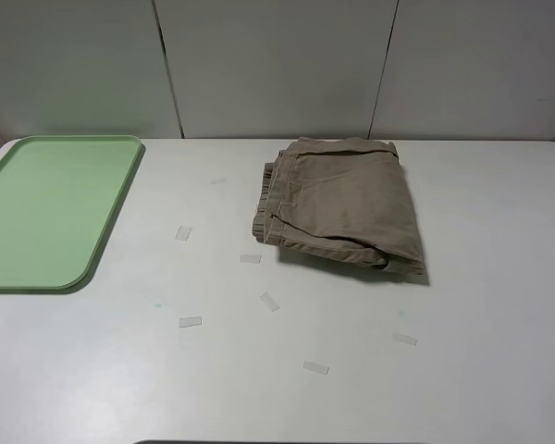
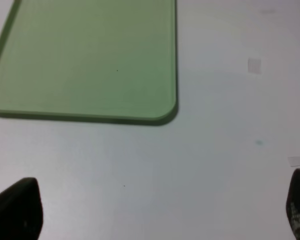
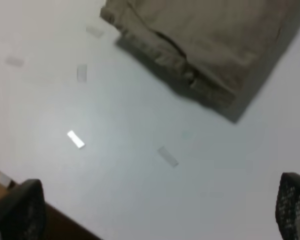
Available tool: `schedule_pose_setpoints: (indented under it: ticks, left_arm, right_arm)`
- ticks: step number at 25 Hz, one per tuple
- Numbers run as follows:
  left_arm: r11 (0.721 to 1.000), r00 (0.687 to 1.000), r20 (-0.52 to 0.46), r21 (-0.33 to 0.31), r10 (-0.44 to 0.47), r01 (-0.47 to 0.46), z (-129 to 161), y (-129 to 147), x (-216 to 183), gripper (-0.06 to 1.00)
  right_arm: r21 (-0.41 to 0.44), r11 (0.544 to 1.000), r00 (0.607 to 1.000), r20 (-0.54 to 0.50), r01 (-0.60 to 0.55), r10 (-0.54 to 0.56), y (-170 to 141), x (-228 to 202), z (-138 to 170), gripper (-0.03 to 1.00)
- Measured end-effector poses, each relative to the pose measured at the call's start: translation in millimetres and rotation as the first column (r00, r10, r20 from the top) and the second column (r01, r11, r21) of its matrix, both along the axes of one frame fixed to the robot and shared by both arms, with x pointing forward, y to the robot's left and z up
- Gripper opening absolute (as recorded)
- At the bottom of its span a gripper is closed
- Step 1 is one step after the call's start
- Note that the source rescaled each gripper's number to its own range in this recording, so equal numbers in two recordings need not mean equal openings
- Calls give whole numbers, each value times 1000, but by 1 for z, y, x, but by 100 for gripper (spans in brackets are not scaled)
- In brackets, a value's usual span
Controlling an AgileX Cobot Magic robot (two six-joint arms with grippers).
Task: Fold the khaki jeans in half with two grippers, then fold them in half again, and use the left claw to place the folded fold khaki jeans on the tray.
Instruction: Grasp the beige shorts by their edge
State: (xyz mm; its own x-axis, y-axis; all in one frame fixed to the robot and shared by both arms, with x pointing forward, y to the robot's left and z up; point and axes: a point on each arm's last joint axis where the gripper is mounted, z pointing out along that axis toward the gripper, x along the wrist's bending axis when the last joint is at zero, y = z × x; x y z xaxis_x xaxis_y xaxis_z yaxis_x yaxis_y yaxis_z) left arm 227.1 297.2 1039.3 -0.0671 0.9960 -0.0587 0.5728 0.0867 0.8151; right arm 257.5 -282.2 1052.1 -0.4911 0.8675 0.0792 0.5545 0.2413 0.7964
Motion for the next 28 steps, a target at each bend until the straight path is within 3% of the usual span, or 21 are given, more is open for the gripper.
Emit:
schedule_pose_setpoints:
  ticks: [19,28]
  left_arm:
    - [1000,1000,0,0,0,0,0,0,0,97]
    - [1000,1000,0,0,0,0,0,0,0,97]
  right_arm:
    - [24,1000,999,36,11,-12,-2,-3,0,100]
    - [56,988,984,92,147,-152,-8,-10,1,100]
